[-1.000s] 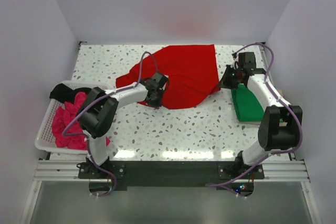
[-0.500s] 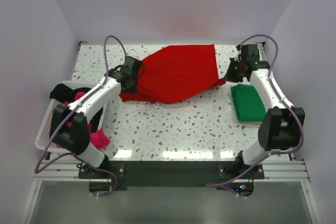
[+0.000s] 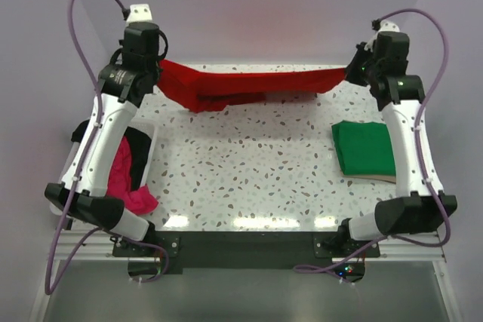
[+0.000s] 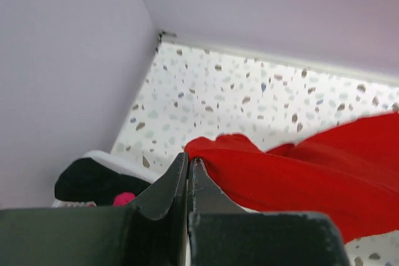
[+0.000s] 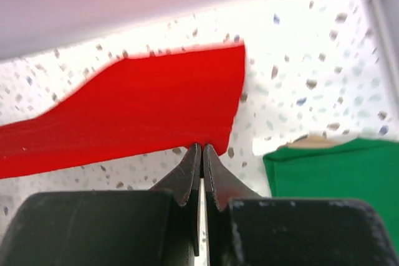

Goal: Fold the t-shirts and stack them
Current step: Flatten the tshirt out

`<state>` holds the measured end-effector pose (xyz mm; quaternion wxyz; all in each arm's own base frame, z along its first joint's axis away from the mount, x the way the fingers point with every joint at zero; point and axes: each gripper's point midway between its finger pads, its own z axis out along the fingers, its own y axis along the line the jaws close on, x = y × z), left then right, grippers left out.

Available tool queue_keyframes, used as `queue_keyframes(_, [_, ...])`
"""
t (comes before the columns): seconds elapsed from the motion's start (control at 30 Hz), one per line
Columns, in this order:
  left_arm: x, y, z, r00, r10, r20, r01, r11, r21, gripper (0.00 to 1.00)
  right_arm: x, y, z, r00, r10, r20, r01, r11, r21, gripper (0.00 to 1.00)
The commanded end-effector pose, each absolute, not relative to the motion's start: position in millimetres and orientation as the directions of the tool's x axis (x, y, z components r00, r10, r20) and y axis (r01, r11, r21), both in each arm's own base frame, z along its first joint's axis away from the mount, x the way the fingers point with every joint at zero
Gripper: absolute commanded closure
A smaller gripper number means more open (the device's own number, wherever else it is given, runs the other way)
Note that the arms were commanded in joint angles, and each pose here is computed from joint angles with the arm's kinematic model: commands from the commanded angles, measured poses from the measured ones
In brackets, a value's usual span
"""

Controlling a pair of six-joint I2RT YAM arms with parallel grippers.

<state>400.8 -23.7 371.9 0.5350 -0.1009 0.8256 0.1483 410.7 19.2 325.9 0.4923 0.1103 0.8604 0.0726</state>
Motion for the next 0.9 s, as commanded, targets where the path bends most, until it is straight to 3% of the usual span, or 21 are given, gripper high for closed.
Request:
queue_keyframes(0.0, [363.7,8.6,477.5,-0.148,-0.024,-0.989,-0.43,0.902,0.043,1.0,382.3,0.8,428.5,-0.225,0.228,-0.947,0.125,0.971,0.204,1.0])
queue_keyframes(0.2, [323.2,17.5,571.6,0.121,-0.041,-0.992,-0.38,0.921,-0.084,1.0,341.5,-6.4,506.7,-0.013,0.204,-0.979,0.106,0.974,0.202,1.0])
queue_keyframes(0.37, [324.6,-0.5,606.7,0.225,-0.06,-0.973,-0.257,0.959,-0.118,1.0,338.8,-5.6,524.6,0.029,0.205,-0.978,0.093,0.974,0.207,1.0])
queue_keyframes(0.6, [412.2,-43.9,579.0,0.18,-0.018,-0.983,-0.163,0.986,-0.048,1.0,406.4,-6.0,473.1,-0.106,0.192,-0.976,0.125,0.976,0.178,1.0])
queue_keyframes(0.87, [471.0,-62.3,564.7,0.184,0.087,-0.979,-0.153,0.986,0.059,1.0,473.6,-4.6,435.4,-0.193,0.198,-0.961,0.142,0.975,0.172,1.0])
